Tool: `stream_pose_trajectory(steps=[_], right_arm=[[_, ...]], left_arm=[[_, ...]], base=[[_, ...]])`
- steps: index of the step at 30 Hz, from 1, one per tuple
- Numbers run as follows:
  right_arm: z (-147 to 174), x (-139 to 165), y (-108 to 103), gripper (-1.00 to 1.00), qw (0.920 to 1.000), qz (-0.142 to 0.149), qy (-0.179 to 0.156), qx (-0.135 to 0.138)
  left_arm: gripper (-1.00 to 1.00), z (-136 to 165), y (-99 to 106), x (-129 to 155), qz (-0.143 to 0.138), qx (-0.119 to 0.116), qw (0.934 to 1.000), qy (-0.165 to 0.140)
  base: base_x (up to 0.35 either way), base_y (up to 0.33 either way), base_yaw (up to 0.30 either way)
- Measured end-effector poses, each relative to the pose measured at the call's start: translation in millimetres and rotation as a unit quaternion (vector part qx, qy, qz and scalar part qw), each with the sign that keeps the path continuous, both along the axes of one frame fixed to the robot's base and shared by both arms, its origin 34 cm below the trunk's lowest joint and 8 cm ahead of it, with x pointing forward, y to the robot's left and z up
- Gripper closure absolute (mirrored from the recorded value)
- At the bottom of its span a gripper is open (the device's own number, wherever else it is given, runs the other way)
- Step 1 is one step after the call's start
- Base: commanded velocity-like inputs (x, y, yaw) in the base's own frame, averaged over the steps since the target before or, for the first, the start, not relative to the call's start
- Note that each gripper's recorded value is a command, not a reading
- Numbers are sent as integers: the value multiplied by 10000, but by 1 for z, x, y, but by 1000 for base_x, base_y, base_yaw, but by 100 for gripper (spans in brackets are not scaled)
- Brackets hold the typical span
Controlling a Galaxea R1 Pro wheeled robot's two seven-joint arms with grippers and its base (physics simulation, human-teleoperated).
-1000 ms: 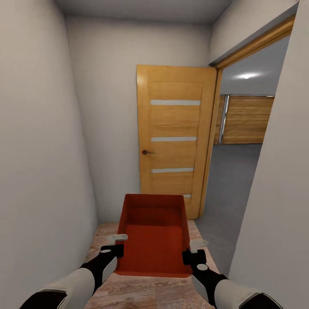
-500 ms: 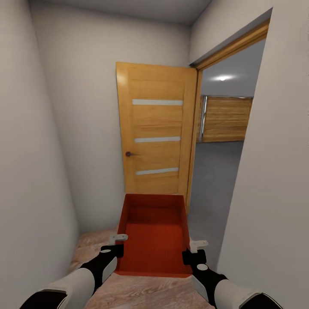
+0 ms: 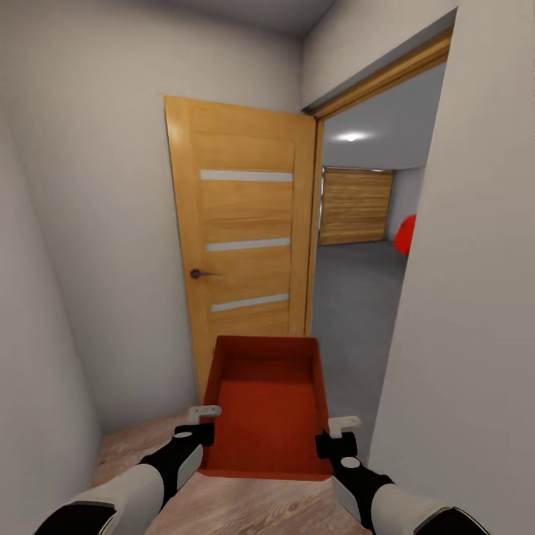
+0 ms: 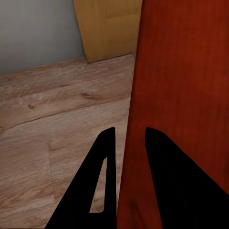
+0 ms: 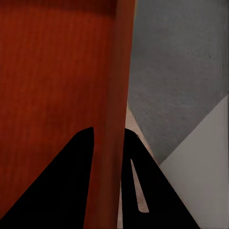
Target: Move the two storage containers from the living room to the garage. In the garage, place one container on the floor and stack the other container on top of it (either order is fine).
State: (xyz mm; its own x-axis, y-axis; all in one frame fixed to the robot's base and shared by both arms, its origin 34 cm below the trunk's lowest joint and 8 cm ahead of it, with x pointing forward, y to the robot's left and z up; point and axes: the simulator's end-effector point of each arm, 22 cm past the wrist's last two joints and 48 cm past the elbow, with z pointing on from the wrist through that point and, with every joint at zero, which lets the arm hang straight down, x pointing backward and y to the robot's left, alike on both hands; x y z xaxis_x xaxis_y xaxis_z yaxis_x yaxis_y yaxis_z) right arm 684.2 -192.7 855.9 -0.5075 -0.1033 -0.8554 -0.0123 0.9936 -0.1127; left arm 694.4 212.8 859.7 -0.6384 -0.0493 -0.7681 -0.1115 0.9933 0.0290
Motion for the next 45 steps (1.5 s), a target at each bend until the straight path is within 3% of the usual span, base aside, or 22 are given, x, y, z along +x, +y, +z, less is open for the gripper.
stream_pose_trajectory(steps=[45], right_arm=[[0,0,0,100,10000,2,0,0]], left_arm=[[100,0,0,0,0,0,10000,0]], base=[[268,220,-268]])
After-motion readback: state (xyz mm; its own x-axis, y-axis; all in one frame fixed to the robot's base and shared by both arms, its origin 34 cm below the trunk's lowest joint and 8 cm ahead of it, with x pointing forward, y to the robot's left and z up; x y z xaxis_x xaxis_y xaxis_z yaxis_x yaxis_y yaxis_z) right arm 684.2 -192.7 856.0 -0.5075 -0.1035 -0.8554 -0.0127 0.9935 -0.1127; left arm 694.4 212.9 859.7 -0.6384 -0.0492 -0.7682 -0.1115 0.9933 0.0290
